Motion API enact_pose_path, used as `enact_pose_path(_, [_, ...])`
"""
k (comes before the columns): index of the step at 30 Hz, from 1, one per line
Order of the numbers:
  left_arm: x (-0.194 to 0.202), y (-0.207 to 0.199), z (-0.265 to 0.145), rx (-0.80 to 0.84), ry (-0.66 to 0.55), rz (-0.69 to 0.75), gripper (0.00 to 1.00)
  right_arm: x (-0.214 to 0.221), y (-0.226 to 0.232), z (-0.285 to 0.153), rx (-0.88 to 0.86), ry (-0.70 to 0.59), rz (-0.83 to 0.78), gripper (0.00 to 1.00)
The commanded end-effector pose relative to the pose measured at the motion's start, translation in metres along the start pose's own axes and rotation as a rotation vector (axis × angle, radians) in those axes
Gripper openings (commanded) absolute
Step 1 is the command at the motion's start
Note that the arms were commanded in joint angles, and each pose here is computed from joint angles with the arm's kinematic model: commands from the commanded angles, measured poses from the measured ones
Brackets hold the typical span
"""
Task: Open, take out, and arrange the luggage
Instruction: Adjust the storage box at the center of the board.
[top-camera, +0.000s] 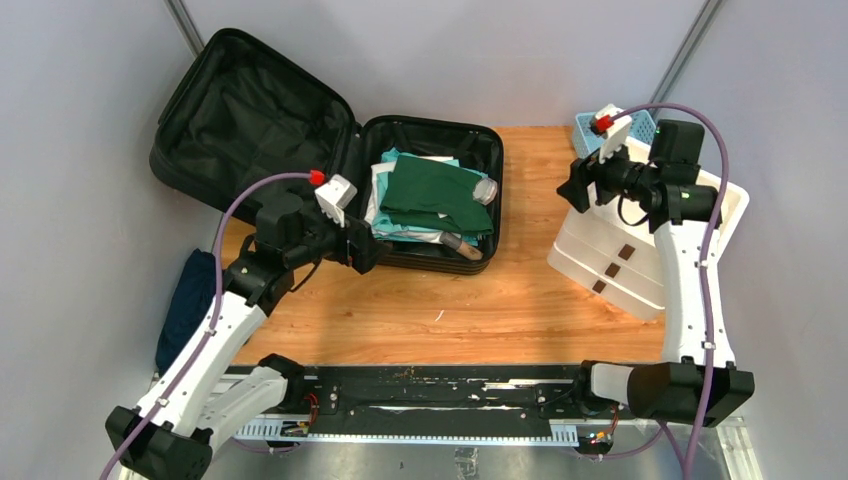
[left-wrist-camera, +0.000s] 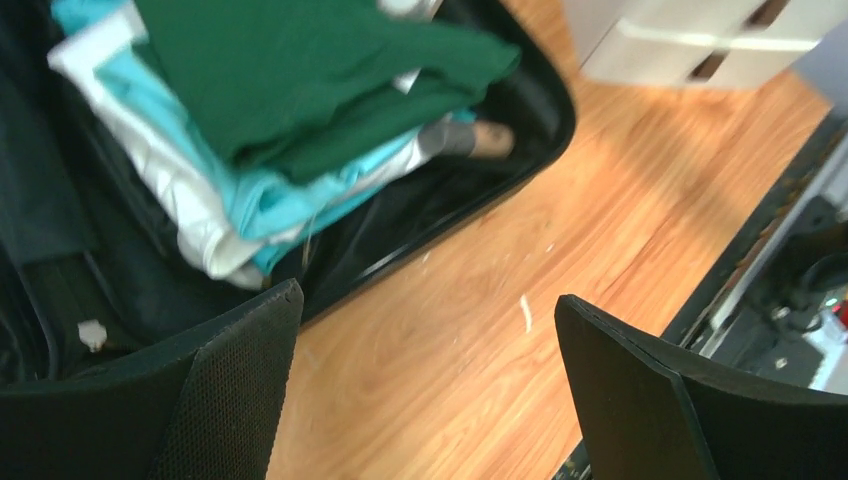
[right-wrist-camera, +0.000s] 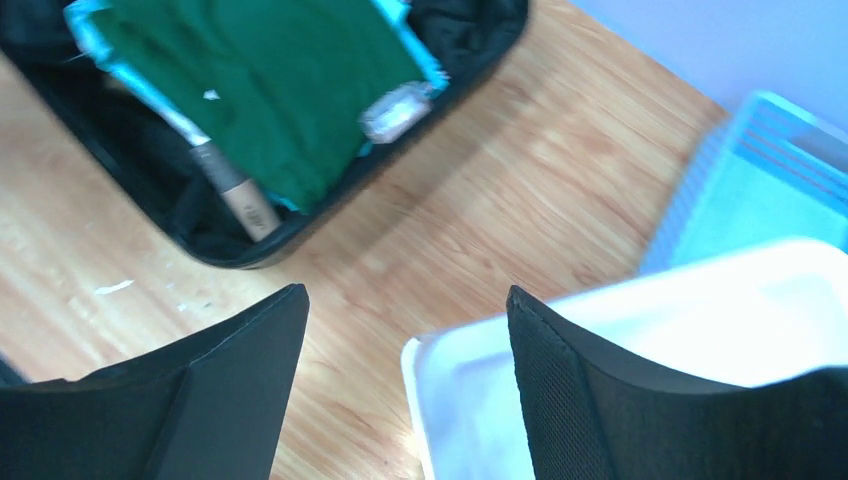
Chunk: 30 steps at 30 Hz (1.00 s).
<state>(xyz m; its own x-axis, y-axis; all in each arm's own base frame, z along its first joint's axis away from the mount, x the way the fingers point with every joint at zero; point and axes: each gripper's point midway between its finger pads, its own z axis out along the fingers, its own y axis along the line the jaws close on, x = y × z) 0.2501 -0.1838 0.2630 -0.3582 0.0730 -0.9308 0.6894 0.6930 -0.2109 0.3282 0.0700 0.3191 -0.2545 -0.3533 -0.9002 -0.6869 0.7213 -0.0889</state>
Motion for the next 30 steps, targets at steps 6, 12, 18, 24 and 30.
enact_pose_path(6, [0.036,0.027,-0.014,-0.147,0.064,0.108,1.00,0.005,-0.034,-0.025,0.201,0.087,0.051,0.74])
enact_pose_path(12, [0.035,0.022,-0.015,-0.123,0.047,0.107,1.00,0.029,-0.035,-0.037,0.236,0.213,0.056,0.69])
enact_pose_path(18, [0.035,0.021,-0.015,-0.123,0.046,0.108,1.00,0.060,-0.031,-0.054,0.277,0.340,-0.008,0.68])
enact_pose_path(24, [0.035,0.021,-0.015,-0.122,0.045,0.108,1.00,0.093,-0.032,-0.054,0.265,0.446,-0.005,0.59])
enact_pose_path(30, [0.035,0.022,-0.017,-0.129,0.041,0.111,1.00,0.110,-0.043,-0.053,0.266,0.503,0.020,0.54])
